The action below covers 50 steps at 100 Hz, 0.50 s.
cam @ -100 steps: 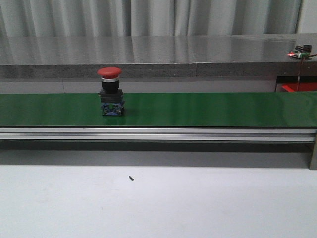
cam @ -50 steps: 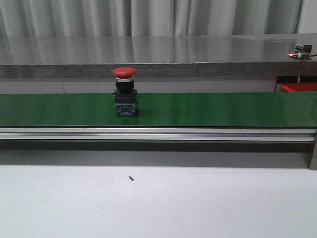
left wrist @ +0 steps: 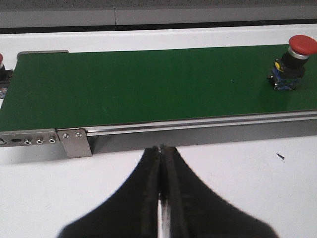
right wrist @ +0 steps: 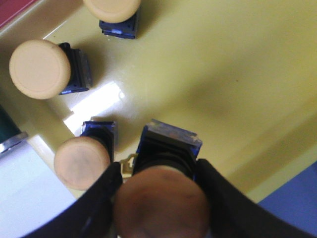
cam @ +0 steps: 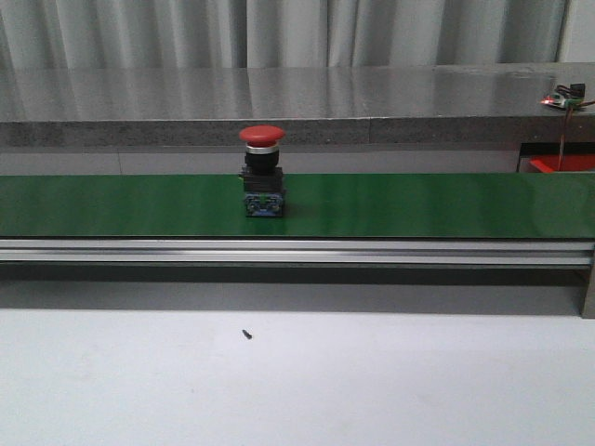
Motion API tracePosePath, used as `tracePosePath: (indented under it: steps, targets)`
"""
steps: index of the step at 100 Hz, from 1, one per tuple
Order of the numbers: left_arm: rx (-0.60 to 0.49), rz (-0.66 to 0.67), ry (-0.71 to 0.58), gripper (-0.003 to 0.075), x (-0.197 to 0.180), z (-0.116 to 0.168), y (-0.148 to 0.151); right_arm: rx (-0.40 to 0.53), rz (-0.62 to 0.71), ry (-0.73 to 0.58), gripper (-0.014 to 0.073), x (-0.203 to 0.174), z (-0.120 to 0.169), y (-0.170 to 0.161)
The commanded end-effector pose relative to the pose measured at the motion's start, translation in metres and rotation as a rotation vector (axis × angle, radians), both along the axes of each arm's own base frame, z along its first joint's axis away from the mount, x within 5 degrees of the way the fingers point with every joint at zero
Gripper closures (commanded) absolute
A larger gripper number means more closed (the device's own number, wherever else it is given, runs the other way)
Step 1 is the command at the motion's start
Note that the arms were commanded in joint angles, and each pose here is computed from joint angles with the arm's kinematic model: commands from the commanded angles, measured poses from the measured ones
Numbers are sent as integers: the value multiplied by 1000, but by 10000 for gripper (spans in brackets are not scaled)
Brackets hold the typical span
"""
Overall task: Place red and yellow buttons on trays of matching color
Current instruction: 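Carry the yellow button to the yellow tray and release it, then move the right gripper back over the red button on the belt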
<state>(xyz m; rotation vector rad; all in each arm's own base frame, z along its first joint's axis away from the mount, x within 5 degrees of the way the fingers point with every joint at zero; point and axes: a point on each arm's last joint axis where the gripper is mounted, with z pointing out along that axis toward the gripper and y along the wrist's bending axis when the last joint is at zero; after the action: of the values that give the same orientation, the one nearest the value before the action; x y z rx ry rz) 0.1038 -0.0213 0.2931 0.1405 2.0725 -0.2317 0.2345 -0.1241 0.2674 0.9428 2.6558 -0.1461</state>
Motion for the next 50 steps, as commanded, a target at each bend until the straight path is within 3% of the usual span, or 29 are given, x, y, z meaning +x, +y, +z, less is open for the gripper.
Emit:
tracePosePath:
  steps: [1, 50]
  targets:
    - [-29, 13, -87, 740, 3, 15, 0, -30, 6, -55, 402, 8, 4, -6]
    - [-29, 13, -87, 740, 3, 15, 0, 26, 2, 1, 372, 35, -42, -18]
